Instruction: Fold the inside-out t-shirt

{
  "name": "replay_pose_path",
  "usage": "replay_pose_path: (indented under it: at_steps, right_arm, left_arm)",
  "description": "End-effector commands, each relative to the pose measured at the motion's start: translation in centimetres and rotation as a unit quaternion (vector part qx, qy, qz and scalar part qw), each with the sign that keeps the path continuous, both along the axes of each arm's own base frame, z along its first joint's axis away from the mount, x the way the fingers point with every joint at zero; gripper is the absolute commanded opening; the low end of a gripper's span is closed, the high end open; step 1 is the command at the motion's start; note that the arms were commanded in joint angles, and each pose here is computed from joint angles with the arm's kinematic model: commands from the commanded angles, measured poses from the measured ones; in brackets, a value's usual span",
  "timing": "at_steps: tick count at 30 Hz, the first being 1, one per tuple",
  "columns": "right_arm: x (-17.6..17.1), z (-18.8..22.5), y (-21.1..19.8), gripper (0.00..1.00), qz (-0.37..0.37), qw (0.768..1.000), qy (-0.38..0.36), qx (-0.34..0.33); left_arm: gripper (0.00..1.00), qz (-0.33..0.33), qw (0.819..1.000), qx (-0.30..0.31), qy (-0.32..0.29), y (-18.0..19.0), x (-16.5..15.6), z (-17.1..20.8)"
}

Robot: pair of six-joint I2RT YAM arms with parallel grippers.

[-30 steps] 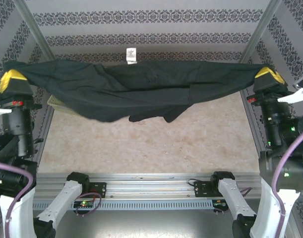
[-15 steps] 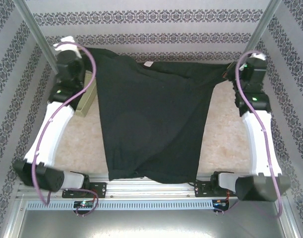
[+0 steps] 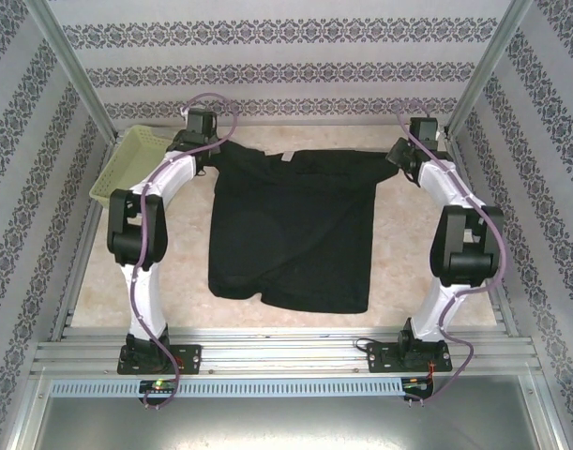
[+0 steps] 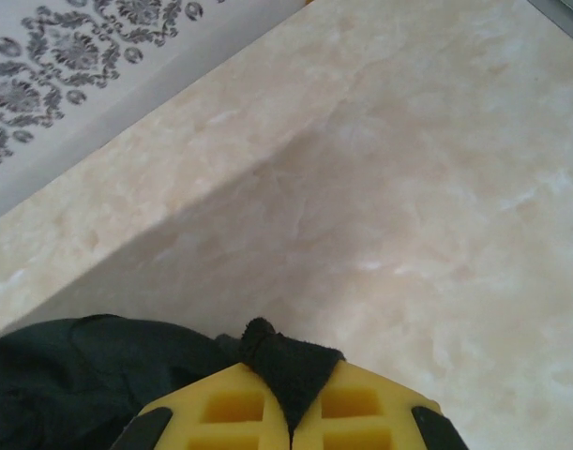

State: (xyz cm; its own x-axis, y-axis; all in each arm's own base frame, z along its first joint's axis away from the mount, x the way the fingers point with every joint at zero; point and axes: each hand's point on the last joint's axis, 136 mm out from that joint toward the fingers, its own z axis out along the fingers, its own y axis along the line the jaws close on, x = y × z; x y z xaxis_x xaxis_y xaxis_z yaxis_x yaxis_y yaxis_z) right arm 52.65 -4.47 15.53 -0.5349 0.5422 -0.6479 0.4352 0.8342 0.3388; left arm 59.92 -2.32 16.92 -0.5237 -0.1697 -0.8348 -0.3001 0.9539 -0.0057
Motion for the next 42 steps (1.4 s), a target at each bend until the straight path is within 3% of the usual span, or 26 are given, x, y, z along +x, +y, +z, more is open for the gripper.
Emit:
replay_pose_path:
  at_steps: [1,6,7,10,11,13,15,22,26,29,34,37,42]
  right_arm:
    - [2.5,3.1,-1.4,0.0,-0.032,0.998,-0.045,-0.008]
    - [5.1,2.6,-2.3,0.0,-0.043,0.998,-0.039,-0.011]
    - [5.6,2.5,-2.2,0.01,-0.038,0.999,-0.036,-0.009]
    - [5.8,3.0,-1.9,0.46,-0.02,0.999,-0.024,-0.015]
    - [5.6,3.3,-1.8,0.56,-0.019,0.999,-0.024,-0.019]
    - [4.5,4.1,-1.3,0.68,-0.013,0.999,-0.024,-0.031]
    - [3.2,4.6,-0.5,0.73,0.0,0.999,-0.022,-0.037]
    - [-5.3,6.3,7.7,0.75,0.116,0.992,-0.012,-0.051]
    - [-11.7,4.5,14.2,0.75,0.213,0.974,0.009,-0.074]
    - [-16.8,2.6,19.2,0.75,0.297,0.95,0.034,-0.093]
    - [-24.3,-2.3,25.7,0.75,0.396,0.909,0.08,-0.103]
    - [-27.8,-5.7,28.8,0.74,0.445,0.881,0.103,-0.125]
    - [-31.2,-9.7,32.2,0.7,0.496,0.842,0.139,-0.162]
  left_arm:
    - [0.0,0.03,0.999,0.01,-0.044,1.6,1.9,3.5]
    - [0.0,0.024,0.999,0.02,-0.04,1.2,4.7,2.8]
    - [0.05,0.024,0.999,0.021,-0.033,1.2,5.2,2.7]
    - [0.31,0.012,1.0,0.014,-0.013,0.7,5.6,3.4]
    - [0.43,0.008,1.0,0.004,-0.011,0.4,5.5,4.1]
    - [0.67,-0.01,1.0,-0.021,0.007,-0.6,4.8,5.3]
    - [0.74,-0.018,0.999,-0.043,0.019,-1.4,3.5,6.5]
    - [0.81,-0.07,0.992,-0.086,0.051,-6.5,-3.7,8.9]
    - [0.83,-0.08,0.986,-0.136,0.049,-8.6,-10.0,6.1]
    - [0.83,-0.079,0.984,-0.153,0.05,-8.9,-15.1,3.8]
    - [0.83,-0.082,0.98,-0.149,0.101,-9.0,-23.4,-1.1]
    - [0.82,-0.078,0.977,-0.165,0.115,-8.6,-27.0,-3.6]
    - [0.83,-0.056,0.978,-0.168,0.109,-6.6,-30.4,-6.0]
